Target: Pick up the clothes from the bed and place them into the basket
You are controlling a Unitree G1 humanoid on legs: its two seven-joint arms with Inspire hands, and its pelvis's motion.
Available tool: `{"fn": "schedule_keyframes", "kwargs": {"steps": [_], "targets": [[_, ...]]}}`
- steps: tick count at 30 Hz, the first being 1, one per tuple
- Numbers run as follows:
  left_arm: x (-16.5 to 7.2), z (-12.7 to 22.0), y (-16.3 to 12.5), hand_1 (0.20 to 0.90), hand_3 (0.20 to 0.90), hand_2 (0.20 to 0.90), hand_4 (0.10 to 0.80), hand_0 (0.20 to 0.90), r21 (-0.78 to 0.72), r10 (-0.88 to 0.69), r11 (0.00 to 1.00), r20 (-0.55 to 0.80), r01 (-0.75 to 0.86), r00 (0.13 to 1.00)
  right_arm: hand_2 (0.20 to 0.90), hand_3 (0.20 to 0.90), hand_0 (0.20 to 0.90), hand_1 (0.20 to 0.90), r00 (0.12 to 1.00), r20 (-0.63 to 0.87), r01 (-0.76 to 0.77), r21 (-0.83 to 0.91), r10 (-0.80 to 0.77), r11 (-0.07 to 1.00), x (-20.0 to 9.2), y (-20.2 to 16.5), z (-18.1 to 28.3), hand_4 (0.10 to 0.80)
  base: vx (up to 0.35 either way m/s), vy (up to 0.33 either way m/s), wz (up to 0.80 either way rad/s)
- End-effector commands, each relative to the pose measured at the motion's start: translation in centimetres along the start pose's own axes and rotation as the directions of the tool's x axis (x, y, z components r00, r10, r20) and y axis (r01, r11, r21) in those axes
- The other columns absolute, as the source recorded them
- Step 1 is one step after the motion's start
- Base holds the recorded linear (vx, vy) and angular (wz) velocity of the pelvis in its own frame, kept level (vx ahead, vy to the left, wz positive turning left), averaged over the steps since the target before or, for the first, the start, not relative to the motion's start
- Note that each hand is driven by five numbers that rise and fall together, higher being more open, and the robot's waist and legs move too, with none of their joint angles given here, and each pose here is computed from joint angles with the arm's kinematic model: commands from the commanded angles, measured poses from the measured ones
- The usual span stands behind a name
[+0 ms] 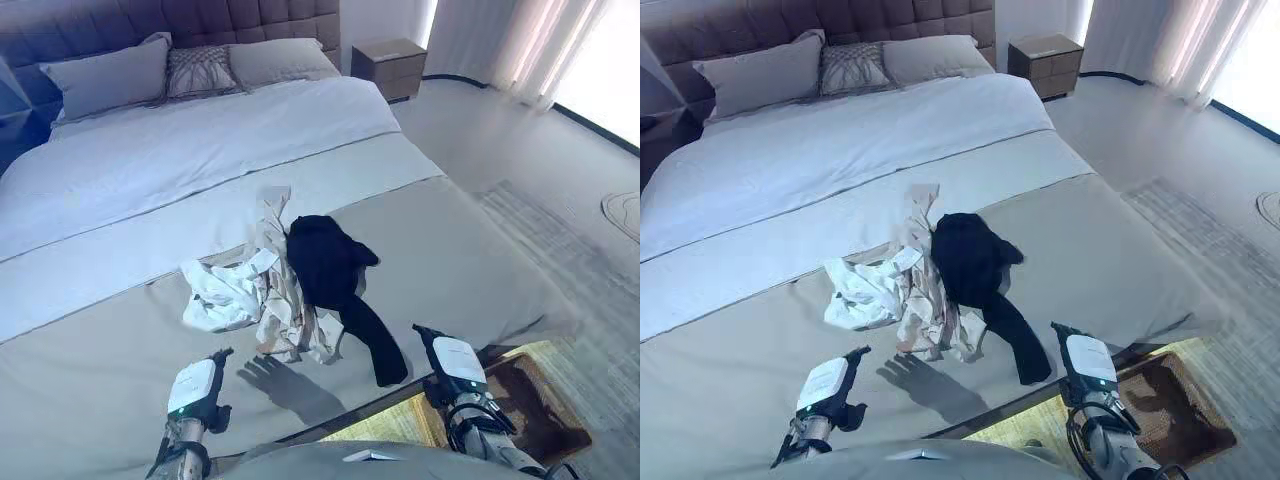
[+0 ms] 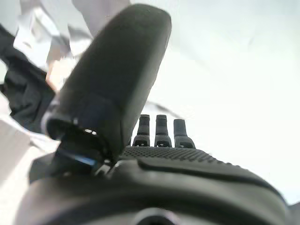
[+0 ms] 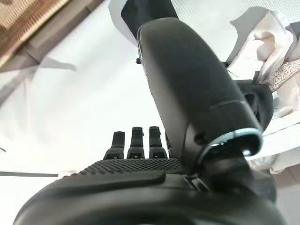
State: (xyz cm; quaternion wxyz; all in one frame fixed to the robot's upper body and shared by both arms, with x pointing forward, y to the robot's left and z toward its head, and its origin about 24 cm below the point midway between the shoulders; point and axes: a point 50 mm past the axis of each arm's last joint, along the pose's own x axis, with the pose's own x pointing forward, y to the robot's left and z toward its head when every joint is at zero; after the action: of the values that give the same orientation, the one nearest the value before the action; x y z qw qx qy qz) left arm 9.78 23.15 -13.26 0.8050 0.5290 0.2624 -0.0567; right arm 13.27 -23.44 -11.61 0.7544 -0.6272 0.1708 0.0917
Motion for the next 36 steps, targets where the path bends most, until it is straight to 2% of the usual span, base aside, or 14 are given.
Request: {"fn": "schedule_keyframes", "kwargs": {"steps": [1, 8, 18, 25, 28, 34, 36], "targets": [[2.4, 0.9, 2.5, 0.900, 0.900, 0.900, 0.800, 0.900, -0.044, 0.101, 0.994, 0.015, -0.100, 0.995, 0.900, 0.900, 0.900, 0.900, 0.995, 0.026, 0.097, 0.034, -0.098, 0.995, 2.5, -2.0, 1.4, 0.800, 0.000, 0.000, 0.00], [2.6, 0.9, 2.2, 0.900, 0.900, 0.900, 0.800, 0.900, -0.130, 0.037, 0.991, -0.034, -0.041, 0.999, 0.900, 0.900, 0.900, 0.900, 1.000, -0.025, 0.020, 0.123, -0.017, 0.992, 2.1, -0.9, 1.2, 0.800, 0.000, 0.001, -0.01], [3.0, 1.0, 2.9, 0.900, 0.900, 0.900, 0.800, 0.900, -0.163, 0.064, 0.984, -0.030, -0.068, 0.998, 0.900, 0.900, 0.900, 0.900, 0.995, -0.032, 0.096, 0.175, -0.092, 0.980, 2.8, -2.4, 1.0, 0.800, 0.000, 0.000, 0.00], [3.2, 1.7, 3.5, 0.900, 0.900, 0.900, 0.800, 0.900, -0.205, 0.099, 0.974, -0.001, -0.097, 0.995, 0.900, 0.900, 0.900, 0.900, 0.979, -0.017, 0.200, 0.249, -0.202, 0.948, 4.2, -4.8, 1.6, 0.800, 0.005, -0.001, 0.00], [3.0, 1.4, 3.4, 0.900, 0.900, 0.900, 0.800, 0.900, -0.195, 0.077, 0.978, 0.006, -0.075, 0.997, 0.900, 0.900, 0.900, 0.900, 0.955, -0.008, 0.287, 0.271, -0.296, 0.919, 5.2, -7.2, 1.7, 0.800, 0.048, -0.021, 0.03], [2.6, 1.2, 4.0, 0.900, 0.900, 0.900, 0.800, 0.900, -0.229, 0.100, 0.969, 0.035, -0.090, 0.994, 0.900, 0.900, 0.900, 0.900, 0.859, 0.067, 0.469, 0.296, -0.508, 0.832, 7.2, -14.1, 2.3, 0.800, 0.053, 0.010, 0.03], [3.1, 2.0, 4.8, 0.900, 0.900, 0.900, 0.800, 0.900, -0.238, 0.117, 0.967, 0.072, -0.097, 0.990, 0.900, 0.900, 0.900, 0.900, 0.814, 0.085, 0.526, 0.312, -0.575, 0.791, 8.0, -17.3, 2.5, 0.800, -0.062, 0.014, 0.14]]}}
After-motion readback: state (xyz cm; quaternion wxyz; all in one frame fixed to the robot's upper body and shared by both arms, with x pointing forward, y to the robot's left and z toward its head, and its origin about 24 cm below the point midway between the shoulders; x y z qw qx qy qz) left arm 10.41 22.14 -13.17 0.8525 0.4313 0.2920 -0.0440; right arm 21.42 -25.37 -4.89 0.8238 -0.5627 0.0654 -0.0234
